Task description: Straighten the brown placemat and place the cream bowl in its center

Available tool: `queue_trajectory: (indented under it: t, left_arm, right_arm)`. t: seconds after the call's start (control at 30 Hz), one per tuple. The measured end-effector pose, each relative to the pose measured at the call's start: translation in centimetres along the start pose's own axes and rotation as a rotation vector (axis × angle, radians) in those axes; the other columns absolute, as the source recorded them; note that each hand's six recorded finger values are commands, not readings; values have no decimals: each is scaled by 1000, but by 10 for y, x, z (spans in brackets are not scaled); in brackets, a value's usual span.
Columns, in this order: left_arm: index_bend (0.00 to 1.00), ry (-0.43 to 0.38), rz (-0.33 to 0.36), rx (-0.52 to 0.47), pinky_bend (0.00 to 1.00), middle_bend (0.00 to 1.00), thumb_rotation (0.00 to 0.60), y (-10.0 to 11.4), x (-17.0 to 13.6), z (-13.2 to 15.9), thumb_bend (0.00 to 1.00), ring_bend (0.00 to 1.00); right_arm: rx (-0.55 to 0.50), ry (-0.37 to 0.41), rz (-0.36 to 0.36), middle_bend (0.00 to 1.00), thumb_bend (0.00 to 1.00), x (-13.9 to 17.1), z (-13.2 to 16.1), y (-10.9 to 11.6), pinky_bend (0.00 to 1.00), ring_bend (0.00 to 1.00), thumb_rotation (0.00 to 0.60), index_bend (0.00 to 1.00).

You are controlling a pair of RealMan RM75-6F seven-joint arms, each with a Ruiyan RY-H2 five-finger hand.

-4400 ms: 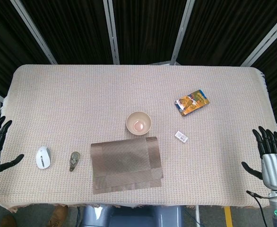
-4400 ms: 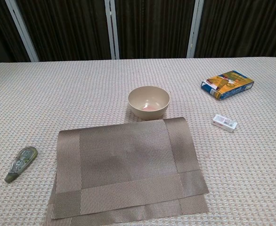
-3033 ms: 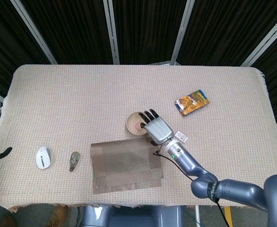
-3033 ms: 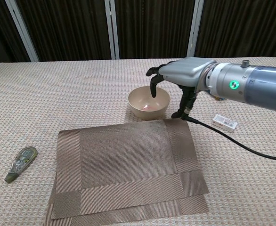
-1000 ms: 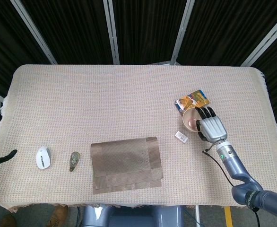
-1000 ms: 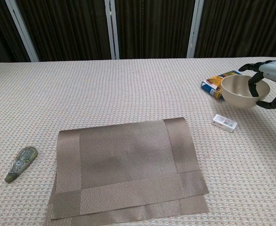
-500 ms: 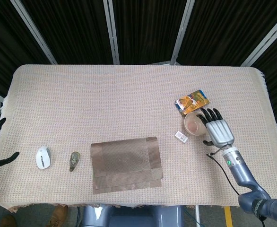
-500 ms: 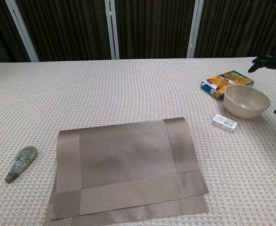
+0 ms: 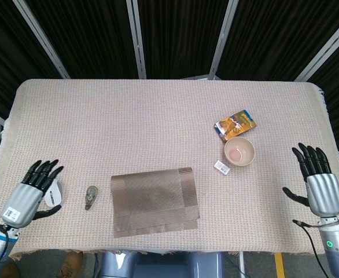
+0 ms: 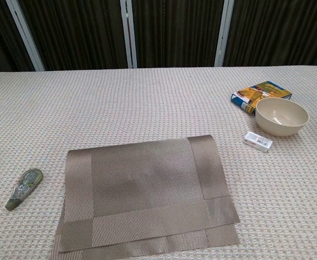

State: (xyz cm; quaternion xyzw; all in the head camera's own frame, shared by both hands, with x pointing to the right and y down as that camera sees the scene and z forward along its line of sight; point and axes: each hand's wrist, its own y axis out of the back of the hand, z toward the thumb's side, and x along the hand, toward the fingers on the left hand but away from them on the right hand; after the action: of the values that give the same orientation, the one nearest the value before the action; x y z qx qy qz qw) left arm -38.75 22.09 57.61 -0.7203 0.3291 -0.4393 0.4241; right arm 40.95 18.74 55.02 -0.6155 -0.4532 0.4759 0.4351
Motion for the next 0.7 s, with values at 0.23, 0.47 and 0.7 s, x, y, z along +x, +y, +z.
queue_trajectory:
  t: [0.23,0.47,0.7]
  left_arm:
    - [324,-185,-68,-30,0,0,600,-30,19,38,43,0]
    - [357,-302,-170,-46,0,0,600,-72,23,69,89,0]
    - [359,-361,-242,-61,0,0,600,-106,27,94,115,0]
  right_arm:
    - [-30,-23,-31,0,0,23,6,11,0,0,600,0]
    - [-18,-29,-25,0,0,25,5,13,0,0,600,0]
    - [-30,-32,-9,0,0,24,4,9,0,0,600,0]
